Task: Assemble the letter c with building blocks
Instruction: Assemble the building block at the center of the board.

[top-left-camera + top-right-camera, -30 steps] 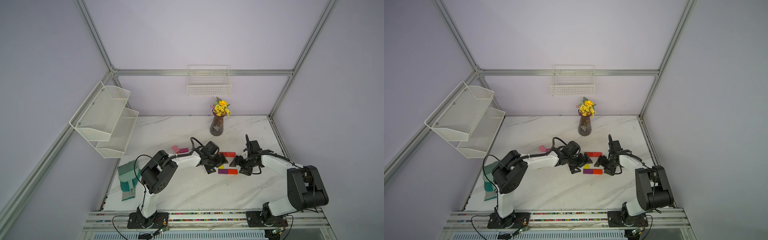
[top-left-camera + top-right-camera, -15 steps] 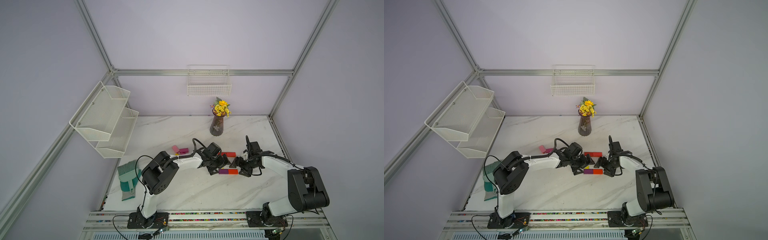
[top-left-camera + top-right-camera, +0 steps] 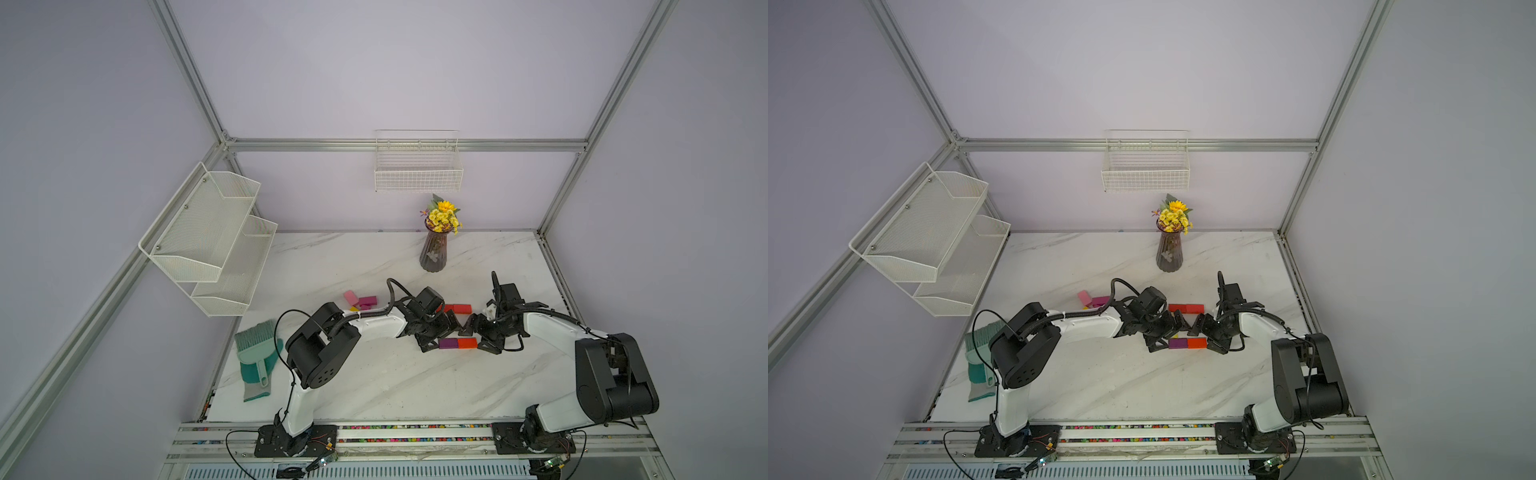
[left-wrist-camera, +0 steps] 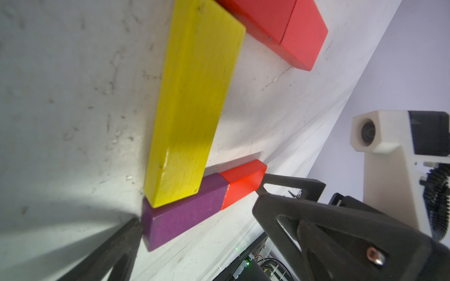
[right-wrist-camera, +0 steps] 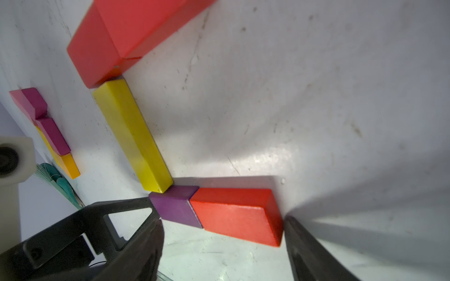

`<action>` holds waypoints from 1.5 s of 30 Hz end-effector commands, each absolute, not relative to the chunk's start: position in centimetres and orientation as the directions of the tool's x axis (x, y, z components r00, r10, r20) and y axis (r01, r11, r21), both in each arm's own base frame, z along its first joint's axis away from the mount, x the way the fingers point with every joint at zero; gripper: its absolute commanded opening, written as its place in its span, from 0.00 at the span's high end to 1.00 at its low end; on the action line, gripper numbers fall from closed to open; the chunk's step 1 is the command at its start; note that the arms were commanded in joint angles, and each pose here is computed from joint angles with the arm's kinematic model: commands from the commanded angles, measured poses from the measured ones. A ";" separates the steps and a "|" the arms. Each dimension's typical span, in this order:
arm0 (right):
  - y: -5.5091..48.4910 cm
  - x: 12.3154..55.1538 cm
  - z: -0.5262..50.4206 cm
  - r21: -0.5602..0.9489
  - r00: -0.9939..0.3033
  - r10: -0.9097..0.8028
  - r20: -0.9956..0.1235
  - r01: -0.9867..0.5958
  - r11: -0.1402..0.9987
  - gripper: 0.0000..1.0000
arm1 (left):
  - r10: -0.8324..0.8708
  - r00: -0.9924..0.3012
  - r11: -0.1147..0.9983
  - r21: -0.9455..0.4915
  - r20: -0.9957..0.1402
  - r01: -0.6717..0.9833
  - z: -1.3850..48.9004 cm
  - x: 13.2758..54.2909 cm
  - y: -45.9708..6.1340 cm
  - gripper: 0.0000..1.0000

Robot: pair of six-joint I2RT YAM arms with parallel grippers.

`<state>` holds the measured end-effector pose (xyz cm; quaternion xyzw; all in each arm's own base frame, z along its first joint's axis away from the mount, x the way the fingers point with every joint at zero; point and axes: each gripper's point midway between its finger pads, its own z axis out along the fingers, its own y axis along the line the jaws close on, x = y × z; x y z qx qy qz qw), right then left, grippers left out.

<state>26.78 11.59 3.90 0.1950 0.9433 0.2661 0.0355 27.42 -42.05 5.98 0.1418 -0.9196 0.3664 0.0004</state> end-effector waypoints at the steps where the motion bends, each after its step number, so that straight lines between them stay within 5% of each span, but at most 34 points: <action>1: 11.7 26.4 3.9 0.528 -0.923 0.383 0.047 0.348 0.775 0.21 | -0.256 -0.963 0.670 -0.702 0.088 -0.243 7.0 28.1 -42.9 0.00; 34: 11.8 26.2 3.5 0.529 -0.923 0.381 0.057 0.351 0.772 0.22 | -0.256 -0.962 0.664 -0.707 0.090 -0.243 7.1 28.9 -42.8 0.00; 45: 11.0 27.0 4.4 0.519 -0.907 0.422 0.015 0.367 0.772 0.15 | -0.275 -0.958 0.661 -0.708 0.080 -0.249 7.7 28.9 -41.8 0.00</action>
